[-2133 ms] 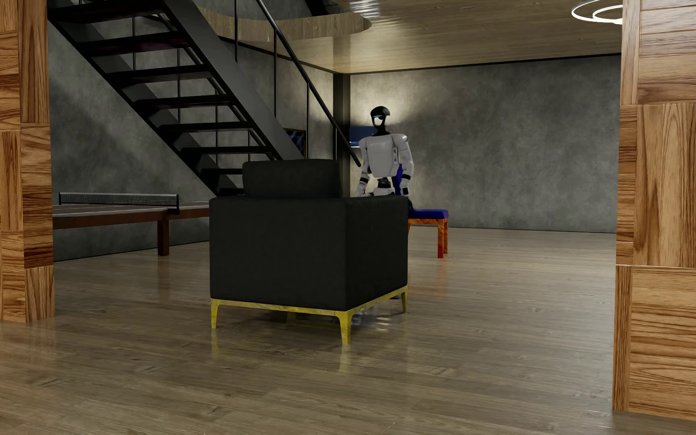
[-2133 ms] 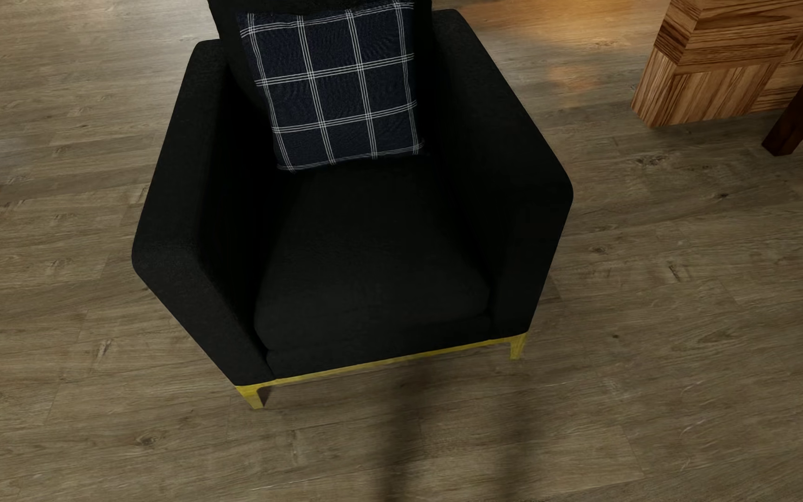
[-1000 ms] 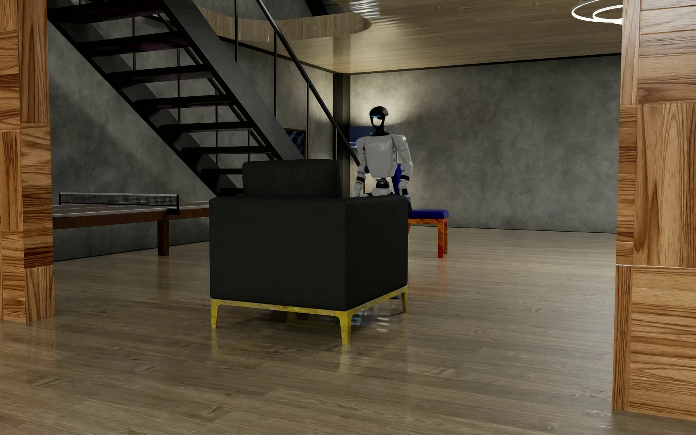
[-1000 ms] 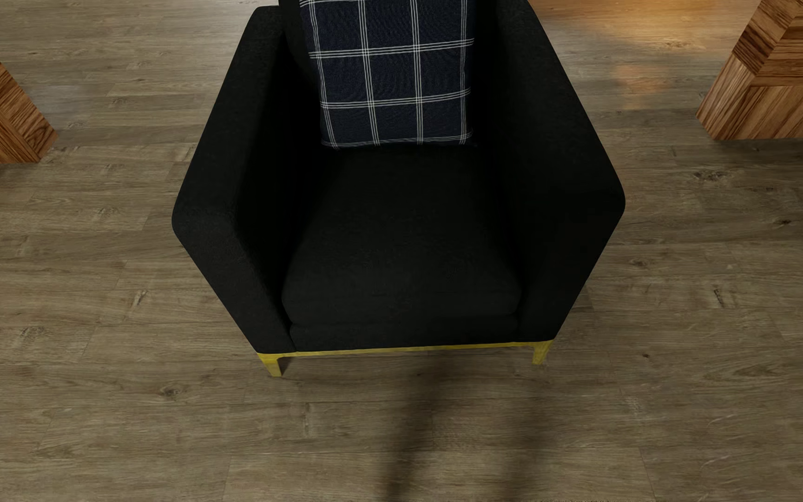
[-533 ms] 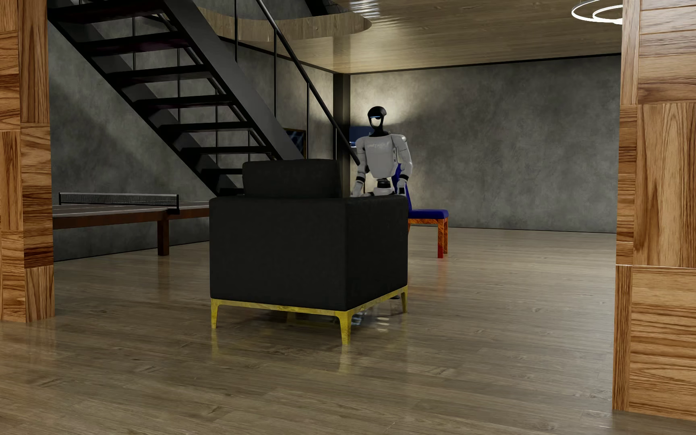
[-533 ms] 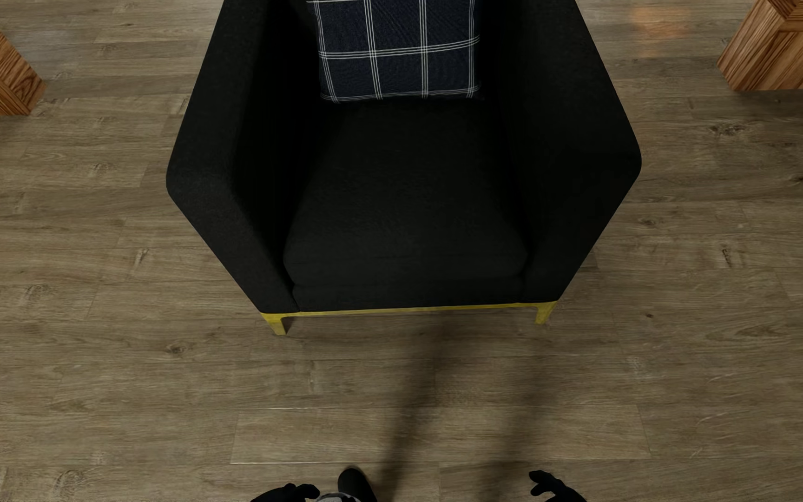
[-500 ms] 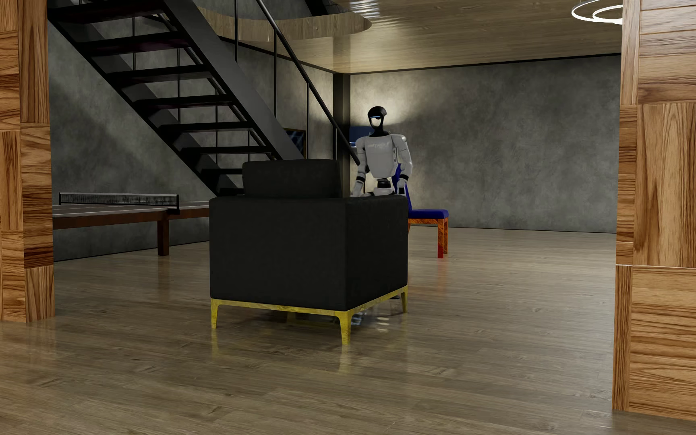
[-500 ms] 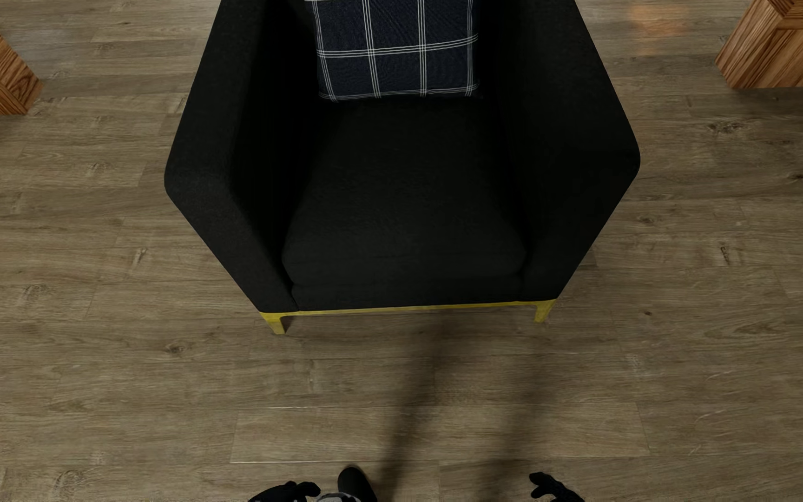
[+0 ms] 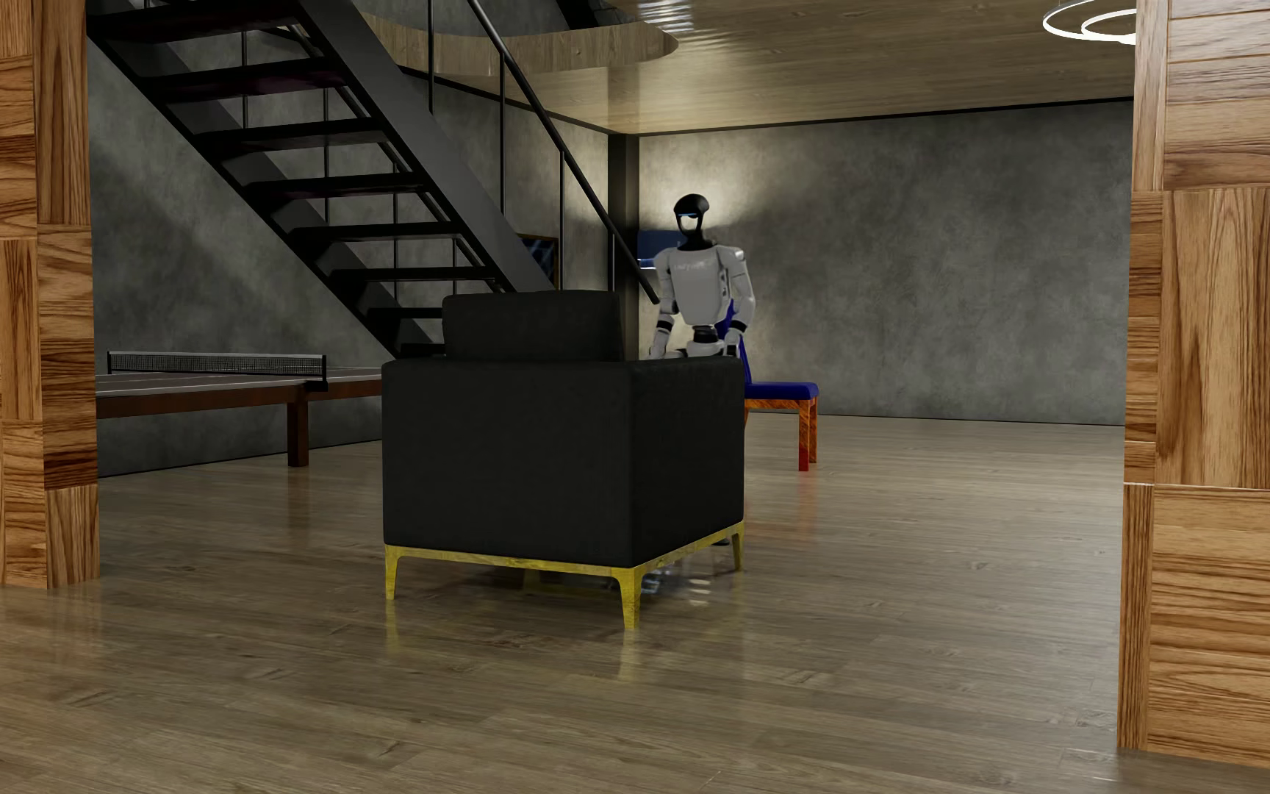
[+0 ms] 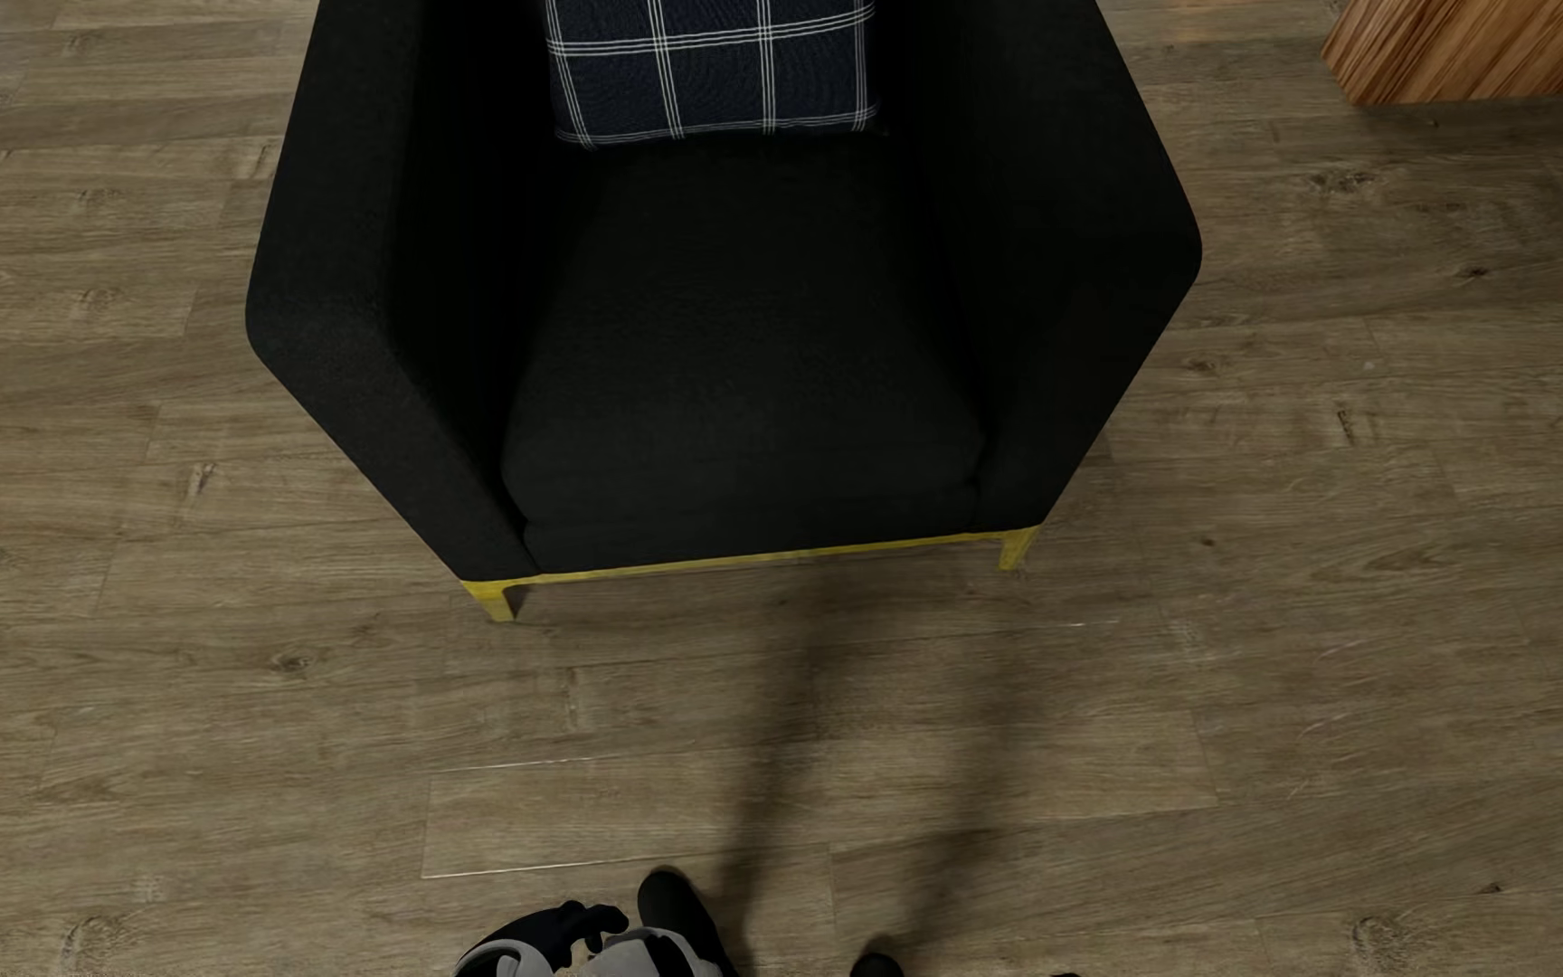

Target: Go to the armchair

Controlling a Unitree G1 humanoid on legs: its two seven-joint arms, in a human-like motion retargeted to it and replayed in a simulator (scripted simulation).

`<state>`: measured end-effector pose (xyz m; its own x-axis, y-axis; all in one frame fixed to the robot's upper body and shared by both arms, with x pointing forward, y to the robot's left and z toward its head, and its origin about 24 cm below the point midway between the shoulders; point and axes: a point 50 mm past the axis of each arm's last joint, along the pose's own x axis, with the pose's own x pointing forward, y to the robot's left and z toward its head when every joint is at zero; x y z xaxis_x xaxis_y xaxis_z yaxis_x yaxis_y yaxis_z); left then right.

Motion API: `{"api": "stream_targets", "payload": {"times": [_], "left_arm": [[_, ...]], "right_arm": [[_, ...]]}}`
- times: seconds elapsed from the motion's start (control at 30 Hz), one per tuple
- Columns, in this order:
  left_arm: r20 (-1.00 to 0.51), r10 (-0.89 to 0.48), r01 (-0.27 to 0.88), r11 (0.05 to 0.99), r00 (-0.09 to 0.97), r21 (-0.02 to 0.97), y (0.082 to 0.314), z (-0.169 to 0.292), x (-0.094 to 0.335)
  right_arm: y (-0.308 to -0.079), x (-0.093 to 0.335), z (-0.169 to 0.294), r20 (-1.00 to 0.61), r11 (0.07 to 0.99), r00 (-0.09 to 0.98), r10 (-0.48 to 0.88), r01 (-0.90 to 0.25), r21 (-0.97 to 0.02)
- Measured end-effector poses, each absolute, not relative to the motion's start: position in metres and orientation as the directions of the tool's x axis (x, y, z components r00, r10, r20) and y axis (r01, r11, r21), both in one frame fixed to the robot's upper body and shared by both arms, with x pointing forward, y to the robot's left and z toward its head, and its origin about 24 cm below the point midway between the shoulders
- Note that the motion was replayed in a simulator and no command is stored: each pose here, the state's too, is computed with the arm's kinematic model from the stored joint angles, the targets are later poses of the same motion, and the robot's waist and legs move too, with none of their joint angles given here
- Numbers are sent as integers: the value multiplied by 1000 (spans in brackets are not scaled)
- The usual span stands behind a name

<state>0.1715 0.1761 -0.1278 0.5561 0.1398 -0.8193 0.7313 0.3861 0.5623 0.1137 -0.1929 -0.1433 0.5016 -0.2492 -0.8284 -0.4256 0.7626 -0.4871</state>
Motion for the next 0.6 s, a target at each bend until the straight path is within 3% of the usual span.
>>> {"api": "stream_targets", "payload": {"times": [0.4,0.6], "left_arm": [[-791,145,714,357,594,602,180,-121,186],[-751,155,657,394,642,642,181,-111,202]], "right_arm": [[-186,115,-141,-817,709,544,-192,-499,-499],[-180,133,-133,-784,703,598,-167,-485,-520]]}}
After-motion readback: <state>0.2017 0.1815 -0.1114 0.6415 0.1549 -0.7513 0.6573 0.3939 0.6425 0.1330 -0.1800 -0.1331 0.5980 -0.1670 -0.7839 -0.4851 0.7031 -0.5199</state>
